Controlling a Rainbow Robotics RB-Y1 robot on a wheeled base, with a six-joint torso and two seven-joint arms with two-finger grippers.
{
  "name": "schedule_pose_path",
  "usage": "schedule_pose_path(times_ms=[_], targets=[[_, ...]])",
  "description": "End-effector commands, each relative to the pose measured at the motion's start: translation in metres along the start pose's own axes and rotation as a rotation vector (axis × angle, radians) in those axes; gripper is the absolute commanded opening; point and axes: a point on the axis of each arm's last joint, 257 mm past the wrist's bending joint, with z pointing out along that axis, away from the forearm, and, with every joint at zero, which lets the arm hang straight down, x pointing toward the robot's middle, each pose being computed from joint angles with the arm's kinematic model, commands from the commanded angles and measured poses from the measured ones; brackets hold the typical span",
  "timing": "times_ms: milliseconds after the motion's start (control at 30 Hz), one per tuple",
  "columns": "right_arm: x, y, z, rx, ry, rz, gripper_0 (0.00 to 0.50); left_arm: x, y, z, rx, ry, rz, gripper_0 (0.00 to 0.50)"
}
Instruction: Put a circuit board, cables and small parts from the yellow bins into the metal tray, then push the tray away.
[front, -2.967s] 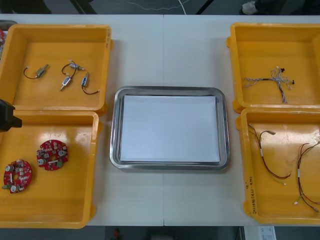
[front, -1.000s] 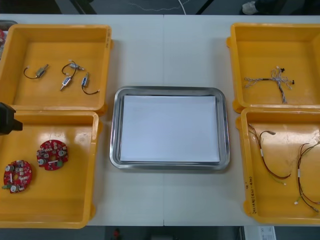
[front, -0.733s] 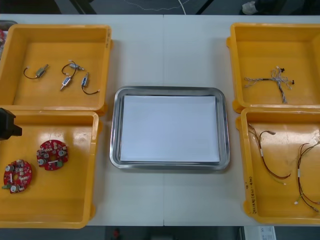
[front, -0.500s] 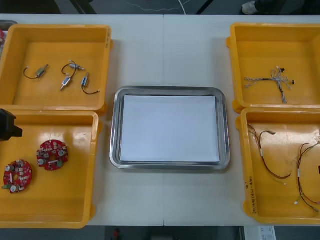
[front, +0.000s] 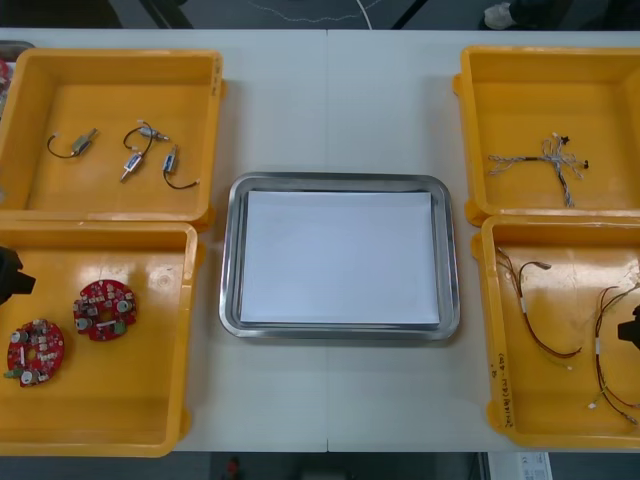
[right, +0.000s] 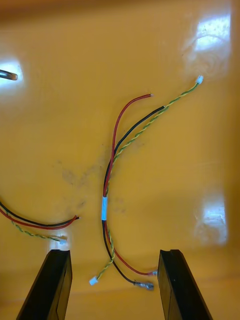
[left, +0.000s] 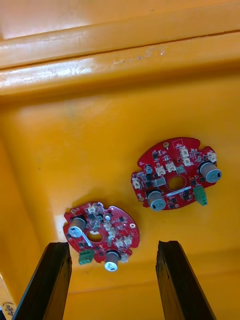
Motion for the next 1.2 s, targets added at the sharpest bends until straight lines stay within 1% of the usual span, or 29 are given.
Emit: schedule_pose_path(times_ms=[33,133,233,333,433,500,567,700,867,1000,1100,1200], targets=[[0.016,0.003,0.019,-0.01,0.026,-0.009,0.5,0.01,0.015,-0.001,-0.03,0.003,0.041,0.5],[0.021,0.005,0.028,-0.015,0.037,-0.009,0.5,0.01,0.017,0.0,-0.027,-0.017,0.061,0.5],[0.024,0.007,0.034,-0.022,0.048,-0.015,0.5,0.009,0.019,0.002,-0.024,-0.036,0.107,0.5],[0.028,0.008,0.039,-0.024,0.056,-0.019,0.5,0.012,0.024,0.006,-0.021,-0.044,0.135,0.5],[0.03,0.006,0.046,-0.028,0.057,-0.015,0.5,0.013,0.029,0.013,0.018,-0.059,0.154,0.5],[0.031,0.005,0.049,-0.029,0.053,-0.013,0.5,0.014,0.033,0.018,0.037,-0.064,0.164,0.5],[0.031,0.003,0.052,-0.027,0.049,-0.015,0.5,0.016,0.039,0.021,0.05,-0.069,0.187,0.5],[0.035,0.003,0.054,-0.024,0.053,-0.019,0.5,0.022,0.047,0.027,0.077,-0.058,0.216,0.5],[0.038,0.004,0.056,-0.023,0.058,-0.027,0.5,0.028,0.057,0.035,0.097,-0.057,0.244,0.5],[0.04,0.006,0.058,-0.024,0.059,-0.034,0.5,0.035,0.059,0.041,0.127,-0.05,0.266,0.5],[0.04,0.006,0.06,-0.022,0.053,-0.035,0.5,0.04,0.058,0.049,0.153,-0.052,0.286,0.5],[0.041,0.004,0.063,-0.024,0.051,-0.028,0.5,0.045,0.058,0.057,0.172,-0.053,0.298,0.5]])
